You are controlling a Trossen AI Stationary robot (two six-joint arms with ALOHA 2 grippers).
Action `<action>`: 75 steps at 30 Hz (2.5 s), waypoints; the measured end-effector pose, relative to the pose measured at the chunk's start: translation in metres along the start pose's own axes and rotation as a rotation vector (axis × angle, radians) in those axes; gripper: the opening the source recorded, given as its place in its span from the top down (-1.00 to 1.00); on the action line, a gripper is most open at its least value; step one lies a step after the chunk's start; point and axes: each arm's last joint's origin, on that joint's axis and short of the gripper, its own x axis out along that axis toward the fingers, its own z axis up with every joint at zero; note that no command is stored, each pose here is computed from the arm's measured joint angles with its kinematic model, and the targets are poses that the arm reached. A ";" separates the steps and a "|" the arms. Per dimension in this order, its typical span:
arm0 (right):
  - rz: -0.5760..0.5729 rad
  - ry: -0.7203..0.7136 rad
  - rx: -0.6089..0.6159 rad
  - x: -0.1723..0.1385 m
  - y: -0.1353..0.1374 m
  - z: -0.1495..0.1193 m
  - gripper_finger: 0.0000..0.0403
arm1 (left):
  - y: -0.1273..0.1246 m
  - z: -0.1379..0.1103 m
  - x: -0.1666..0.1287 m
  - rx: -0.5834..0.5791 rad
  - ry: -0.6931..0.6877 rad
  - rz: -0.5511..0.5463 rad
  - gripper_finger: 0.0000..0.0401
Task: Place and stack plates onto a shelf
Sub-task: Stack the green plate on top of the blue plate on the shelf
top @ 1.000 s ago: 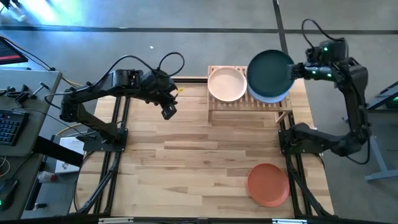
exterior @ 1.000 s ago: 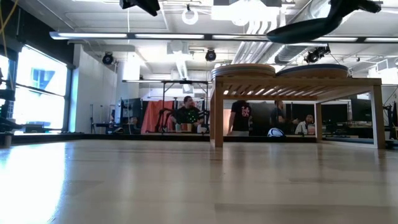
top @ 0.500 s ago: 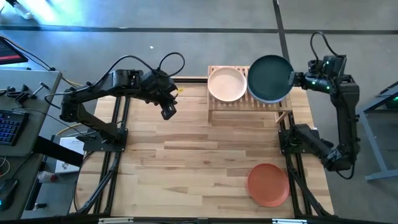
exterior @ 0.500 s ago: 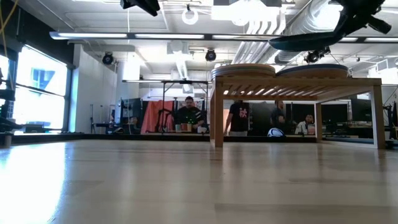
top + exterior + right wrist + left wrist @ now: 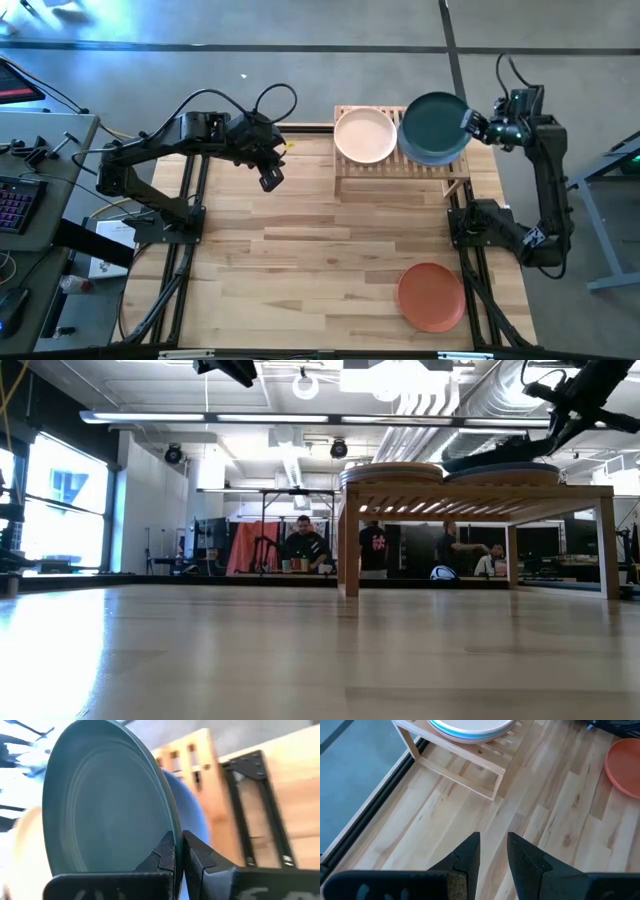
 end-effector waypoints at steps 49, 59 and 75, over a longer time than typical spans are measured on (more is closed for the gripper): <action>-0.064 0.130 0.008 0.017 -0.005 0.004 1.00 | 0.006 0.001 0.001 -0.015 -0.008 0.038 0.56; -0.056 0.134 0.040 0.017 -0.005 0.004 1.00 | 0.006 0.001 0.001 0.010 -0.008 0.038 0.56; -0.080 0.155 0.099 0.016 -0.006 0.001 0.72 | 0.006 0.002 0.001 0.004 -0.011 0.049 0.56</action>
